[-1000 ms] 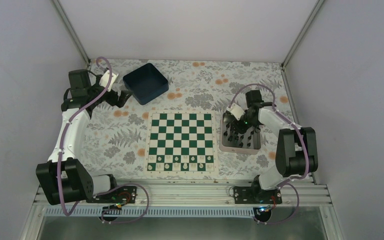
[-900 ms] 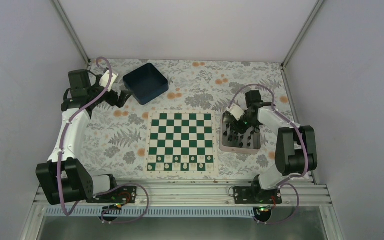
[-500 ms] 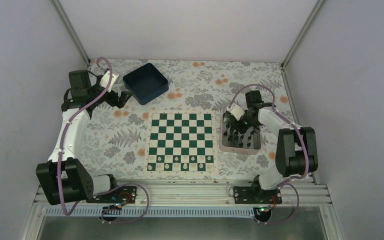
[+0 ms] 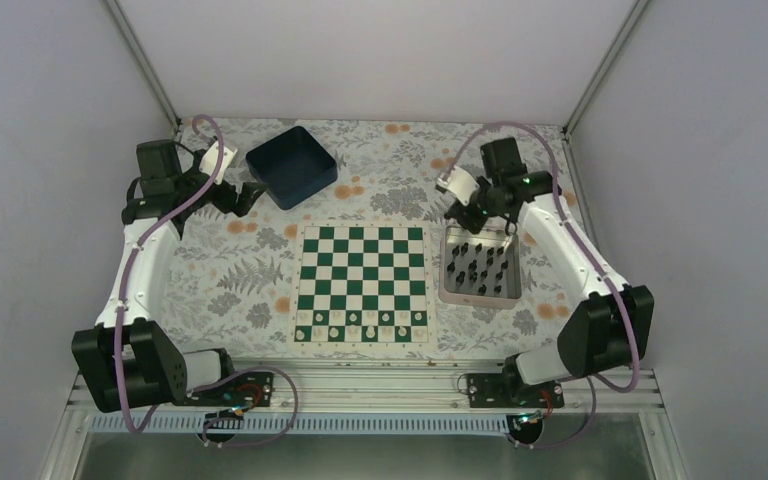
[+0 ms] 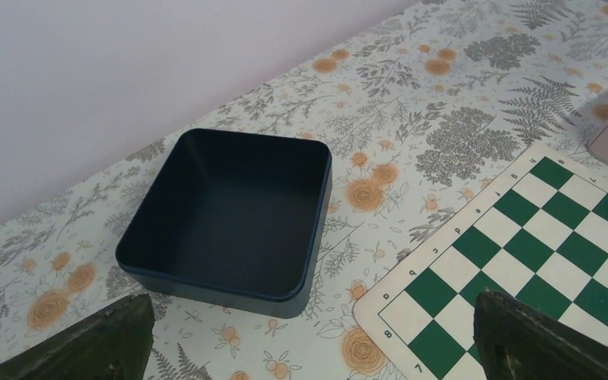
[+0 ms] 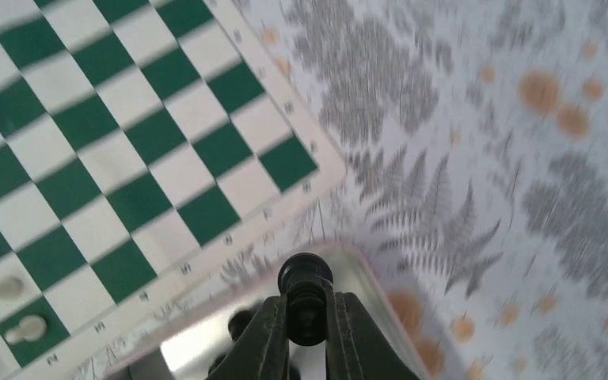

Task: Set up the chess pieces on the board
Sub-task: Pick up the chess piece from the storage box, then place the chess piece on the chessboard.

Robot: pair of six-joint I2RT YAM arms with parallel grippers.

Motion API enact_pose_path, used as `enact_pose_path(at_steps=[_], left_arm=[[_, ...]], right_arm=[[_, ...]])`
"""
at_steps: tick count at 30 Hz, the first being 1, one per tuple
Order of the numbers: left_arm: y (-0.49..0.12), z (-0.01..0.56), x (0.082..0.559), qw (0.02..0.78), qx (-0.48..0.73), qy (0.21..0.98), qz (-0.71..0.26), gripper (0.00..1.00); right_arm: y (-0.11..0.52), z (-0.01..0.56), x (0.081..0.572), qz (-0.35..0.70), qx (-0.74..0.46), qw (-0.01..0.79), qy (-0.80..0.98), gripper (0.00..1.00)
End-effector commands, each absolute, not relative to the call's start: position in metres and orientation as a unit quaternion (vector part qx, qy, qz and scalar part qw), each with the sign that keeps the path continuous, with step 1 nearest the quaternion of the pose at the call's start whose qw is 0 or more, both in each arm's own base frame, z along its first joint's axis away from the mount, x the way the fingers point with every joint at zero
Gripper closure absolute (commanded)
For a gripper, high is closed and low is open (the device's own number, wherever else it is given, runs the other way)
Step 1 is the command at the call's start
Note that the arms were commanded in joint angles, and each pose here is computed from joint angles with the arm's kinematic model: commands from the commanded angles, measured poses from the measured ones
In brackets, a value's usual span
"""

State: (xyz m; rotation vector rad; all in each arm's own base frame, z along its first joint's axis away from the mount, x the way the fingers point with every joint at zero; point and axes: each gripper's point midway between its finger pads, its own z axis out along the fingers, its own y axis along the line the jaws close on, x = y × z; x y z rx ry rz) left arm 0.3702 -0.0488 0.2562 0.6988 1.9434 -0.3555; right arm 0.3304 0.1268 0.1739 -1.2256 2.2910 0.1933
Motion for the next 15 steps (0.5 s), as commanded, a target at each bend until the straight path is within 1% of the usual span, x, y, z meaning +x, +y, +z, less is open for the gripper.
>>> enact_pose_path(at_steps=[1, 6, 10, 15], left_arm=[[-0.055, 0.263, 0.365, 0.506, 0.301, 0.793, -0.157, 0.00], [-0.055, 0.267, 0.366, 0.510, 0.299, 0.792, -0.154, 0.00], [-0.054, 0.269, 0.367, 0.514, 0.298, 0.790, -0.152, 0.00], [-0.054, 0.267, 0.368, 0.512, 0.297, 0.791, -0.154, 0.00]], right_arm=[[0.165, 0.200, 0.335, 0.090, -0.485, 0.262, 0.830, 0.96], [0.219, 0.217, 0.353, 0.110, -0.530, 0.277, 0.794, 0.96], [0.253, 0.196, 0.370, 0.126, -0.549, 0.257, 0.785, 0.96], [0.287, 0.165, 0.379, 0.140, -0.570, 0.234, 0.775, 0.96]])
